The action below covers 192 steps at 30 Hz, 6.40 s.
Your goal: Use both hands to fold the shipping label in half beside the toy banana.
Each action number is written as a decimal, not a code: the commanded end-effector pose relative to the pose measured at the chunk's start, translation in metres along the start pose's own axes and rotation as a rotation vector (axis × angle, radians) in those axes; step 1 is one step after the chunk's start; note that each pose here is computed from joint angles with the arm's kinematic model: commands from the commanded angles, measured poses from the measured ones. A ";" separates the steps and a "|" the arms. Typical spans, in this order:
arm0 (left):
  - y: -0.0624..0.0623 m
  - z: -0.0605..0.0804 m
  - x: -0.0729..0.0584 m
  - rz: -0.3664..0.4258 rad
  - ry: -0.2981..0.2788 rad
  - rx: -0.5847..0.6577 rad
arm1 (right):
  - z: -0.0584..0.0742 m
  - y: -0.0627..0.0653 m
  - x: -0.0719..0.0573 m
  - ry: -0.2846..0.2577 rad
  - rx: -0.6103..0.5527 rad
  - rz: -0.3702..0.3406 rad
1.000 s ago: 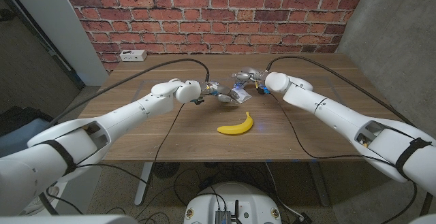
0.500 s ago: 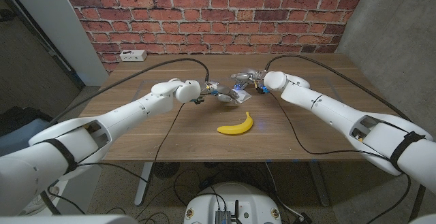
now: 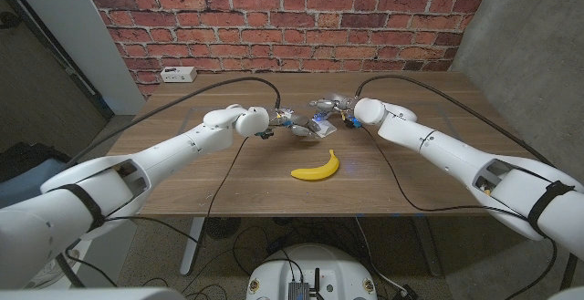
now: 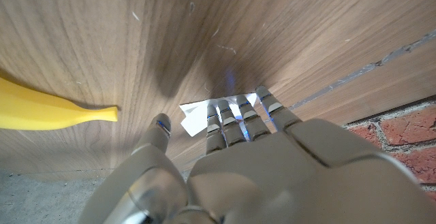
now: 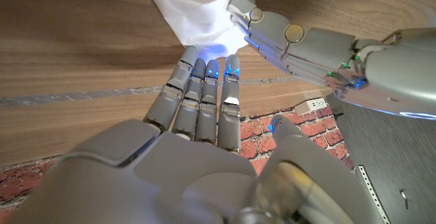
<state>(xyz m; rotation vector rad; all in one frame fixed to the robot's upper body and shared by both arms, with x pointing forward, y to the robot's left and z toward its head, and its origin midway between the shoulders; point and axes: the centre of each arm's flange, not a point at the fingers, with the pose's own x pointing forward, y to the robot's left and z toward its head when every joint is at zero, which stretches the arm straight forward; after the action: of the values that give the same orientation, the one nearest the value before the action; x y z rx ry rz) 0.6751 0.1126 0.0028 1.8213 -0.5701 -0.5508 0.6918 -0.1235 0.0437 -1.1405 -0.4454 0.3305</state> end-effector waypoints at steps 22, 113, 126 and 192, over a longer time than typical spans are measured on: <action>-0.001 0.000 0.002 -0.004 0.001 0.006 | 0.001 -0.006 -0.022 0.054 0.015 -0.130; -0.002 -0.005 0.005 -0.010 0.005 -0.008 | -0.012 0.005 -0.002 -0.040 0.112 -0.103; -0.002 -0.007 0.006 -0.011 0.006 -0.011 | -0.022 0.013 0.012 0.017 0.102 -0.023; -0.016 0.015 -0.061 0.942 0.082 -0.037 | -0.005 0.012 -0.010 -0.133 0.097 -0.123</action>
<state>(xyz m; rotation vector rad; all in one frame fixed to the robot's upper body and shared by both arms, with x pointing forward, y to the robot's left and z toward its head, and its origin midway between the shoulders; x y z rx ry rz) 0.6361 0.1336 -0.0117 1.4721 -1.0902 0.0552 0.6981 -0.1299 0.0245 -1.0197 -0.5382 0.3344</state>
